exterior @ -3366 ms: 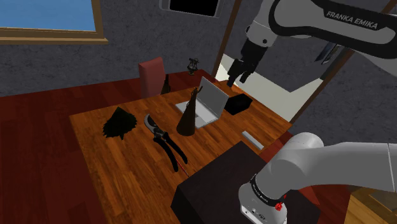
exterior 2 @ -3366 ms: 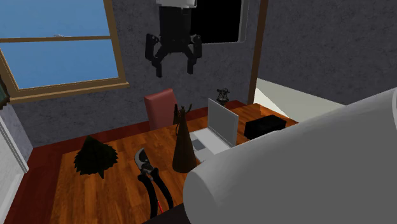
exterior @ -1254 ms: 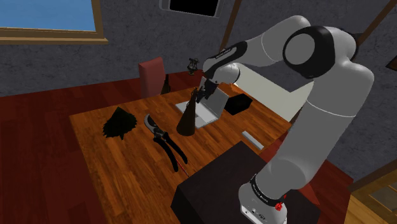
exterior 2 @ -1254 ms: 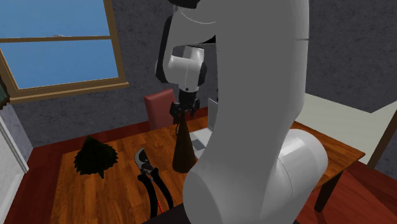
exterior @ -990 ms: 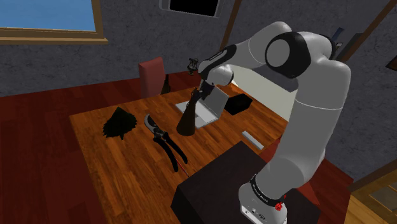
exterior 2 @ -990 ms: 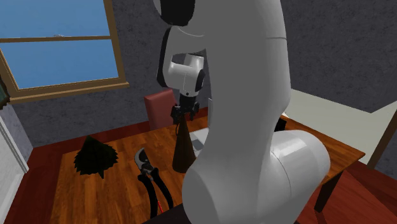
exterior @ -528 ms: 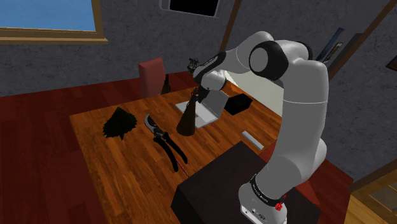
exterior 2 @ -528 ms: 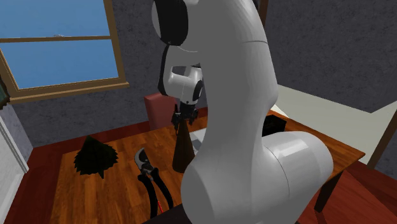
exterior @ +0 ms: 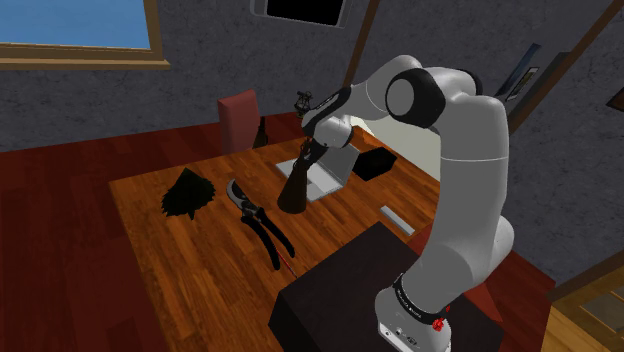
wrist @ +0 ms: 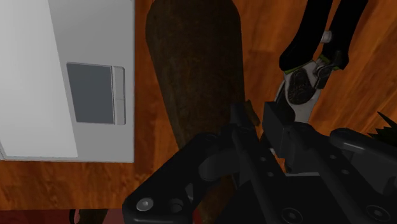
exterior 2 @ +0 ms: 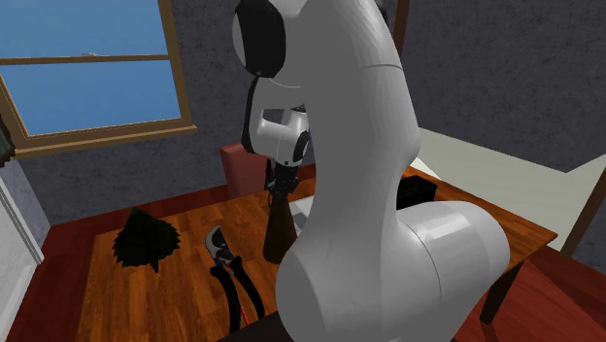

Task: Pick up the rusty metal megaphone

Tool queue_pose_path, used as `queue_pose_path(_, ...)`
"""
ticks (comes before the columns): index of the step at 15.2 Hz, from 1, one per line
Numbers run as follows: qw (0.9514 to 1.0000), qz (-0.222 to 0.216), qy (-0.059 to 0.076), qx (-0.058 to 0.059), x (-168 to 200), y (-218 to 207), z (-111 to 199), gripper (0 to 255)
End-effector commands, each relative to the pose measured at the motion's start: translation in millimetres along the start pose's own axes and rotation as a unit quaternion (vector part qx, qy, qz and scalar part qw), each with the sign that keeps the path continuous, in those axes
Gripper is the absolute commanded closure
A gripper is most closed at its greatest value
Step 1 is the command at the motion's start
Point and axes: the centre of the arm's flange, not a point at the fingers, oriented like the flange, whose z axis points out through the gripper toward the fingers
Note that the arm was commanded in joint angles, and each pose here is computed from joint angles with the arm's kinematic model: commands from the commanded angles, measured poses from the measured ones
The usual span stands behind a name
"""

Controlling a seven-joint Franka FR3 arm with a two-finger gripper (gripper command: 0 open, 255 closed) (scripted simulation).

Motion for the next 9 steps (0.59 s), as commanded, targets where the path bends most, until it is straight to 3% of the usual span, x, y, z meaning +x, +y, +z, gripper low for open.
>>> queue_pose_path(1,1.0,0.0,0.0,0.0,0,0,0,255)
queue_pose_path(9,1.0,0.0,0.0,0.0,2,-1,-10,255)
